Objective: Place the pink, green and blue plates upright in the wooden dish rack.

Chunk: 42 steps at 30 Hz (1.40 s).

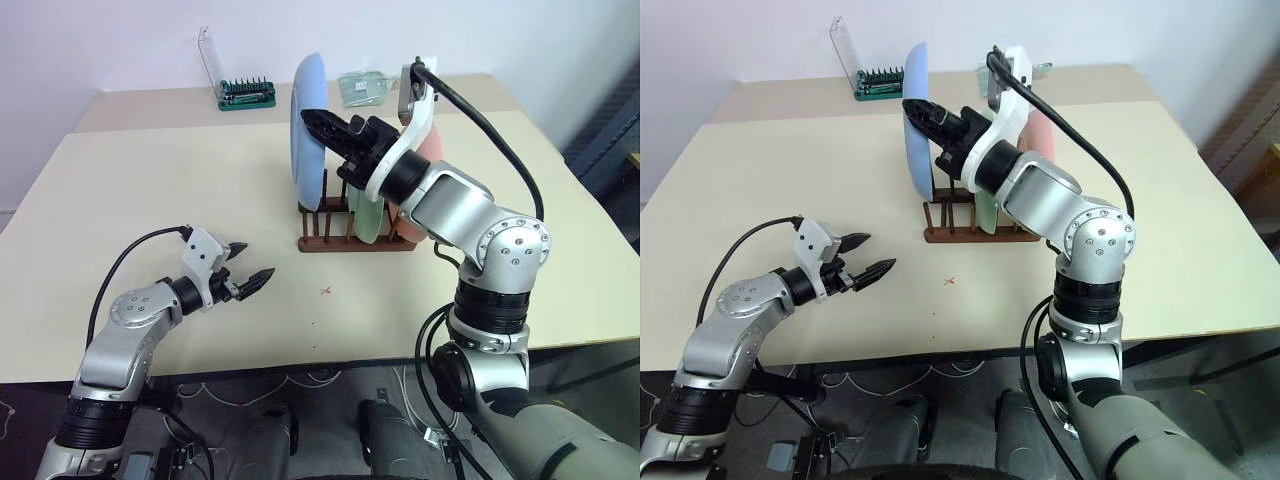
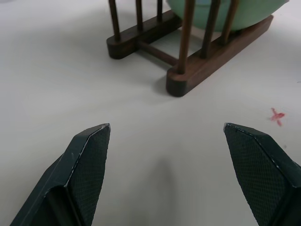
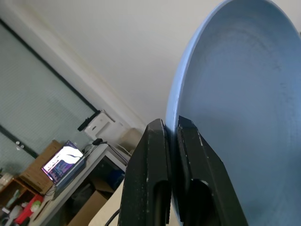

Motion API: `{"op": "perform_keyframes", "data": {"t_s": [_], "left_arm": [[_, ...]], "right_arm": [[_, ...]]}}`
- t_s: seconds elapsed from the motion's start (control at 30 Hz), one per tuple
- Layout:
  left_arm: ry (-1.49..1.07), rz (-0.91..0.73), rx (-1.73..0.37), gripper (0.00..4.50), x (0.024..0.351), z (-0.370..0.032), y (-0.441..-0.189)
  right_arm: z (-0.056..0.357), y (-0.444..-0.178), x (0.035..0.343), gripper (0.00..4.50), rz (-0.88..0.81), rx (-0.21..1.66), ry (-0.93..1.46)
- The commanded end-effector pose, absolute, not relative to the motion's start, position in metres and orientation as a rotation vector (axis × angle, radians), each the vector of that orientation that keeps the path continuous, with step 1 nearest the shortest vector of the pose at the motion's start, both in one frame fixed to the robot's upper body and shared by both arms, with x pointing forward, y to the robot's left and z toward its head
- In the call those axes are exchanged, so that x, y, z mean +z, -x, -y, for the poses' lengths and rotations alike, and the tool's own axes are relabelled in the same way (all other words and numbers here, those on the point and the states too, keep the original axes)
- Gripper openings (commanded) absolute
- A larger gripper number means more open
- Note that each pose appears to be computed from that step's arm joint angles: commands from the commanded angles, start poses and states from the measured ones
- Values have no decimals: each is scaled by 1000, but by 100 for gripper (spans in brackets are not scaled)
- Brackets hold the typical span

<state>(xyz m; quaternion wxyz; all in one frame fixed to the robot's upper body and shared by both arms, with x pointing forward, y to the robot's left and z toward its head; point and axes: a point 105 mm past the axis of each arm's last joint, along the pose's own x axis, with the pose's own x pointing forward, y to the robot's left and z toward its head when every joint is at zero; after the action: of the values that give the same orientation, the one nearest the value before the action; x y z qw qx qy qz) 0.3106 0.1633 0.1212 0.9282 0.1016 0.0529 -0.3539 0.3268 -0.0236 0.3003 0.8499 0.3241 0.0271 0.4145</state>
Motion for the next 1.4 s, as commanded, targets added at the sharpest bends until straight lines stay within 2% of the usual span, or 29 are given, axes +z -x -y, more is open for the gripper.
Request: {"op": "perform_keyframes", "data": {"t_s": [0.03, 0.3, 0.33, 0.4, 0.57, 0.7, 0.9, 1.03, 1.13, 1.23, 1.4], "left_arm": [[-229, -69, -728, 398, 133, -163, -309], [-228, -67, -738, 398, 134, -159, -311], [-228, -67, -738, 398, 134, -159, -311], [-227, -66, -739, 398, 134, -159, -310], [-227, -67, -739, 398, 134, -158, -310], [-225, -67, -742, 398, 133, -157, -309], [-225, -67, -745, 398, 133, -156, -309], [-226, -75, -749, 398, 130, -154, -309], [-227, -83, -752, 398, 127, -154, -310], [-224, -84, -755, 398, 126, -154, -312], [-220, -85, -752, 398, 123, -155, -318]], "right_arm": [[24, -327, 302, 3, -61, 853, -697], [31, -346, 287, 3, -126, 760, -731], [31, -346, 287, 70, -126, 757, -730], [32, -347, 287, 146, -119, 752, -722], [35, -348, 297, 396, -52, 749, -679], [36, -344, 311, 396, 40, 767, -558], [40, -320, 344, 396, 323, 827, -77], [82, -305, 353, 396, 467, 808, 151], [142, -310, 334, 396, 408, 693, 202], [195, -301, 295, 396, 264, 646, 268], [232, -285, 236, 396, 79, 614, 263]]}}
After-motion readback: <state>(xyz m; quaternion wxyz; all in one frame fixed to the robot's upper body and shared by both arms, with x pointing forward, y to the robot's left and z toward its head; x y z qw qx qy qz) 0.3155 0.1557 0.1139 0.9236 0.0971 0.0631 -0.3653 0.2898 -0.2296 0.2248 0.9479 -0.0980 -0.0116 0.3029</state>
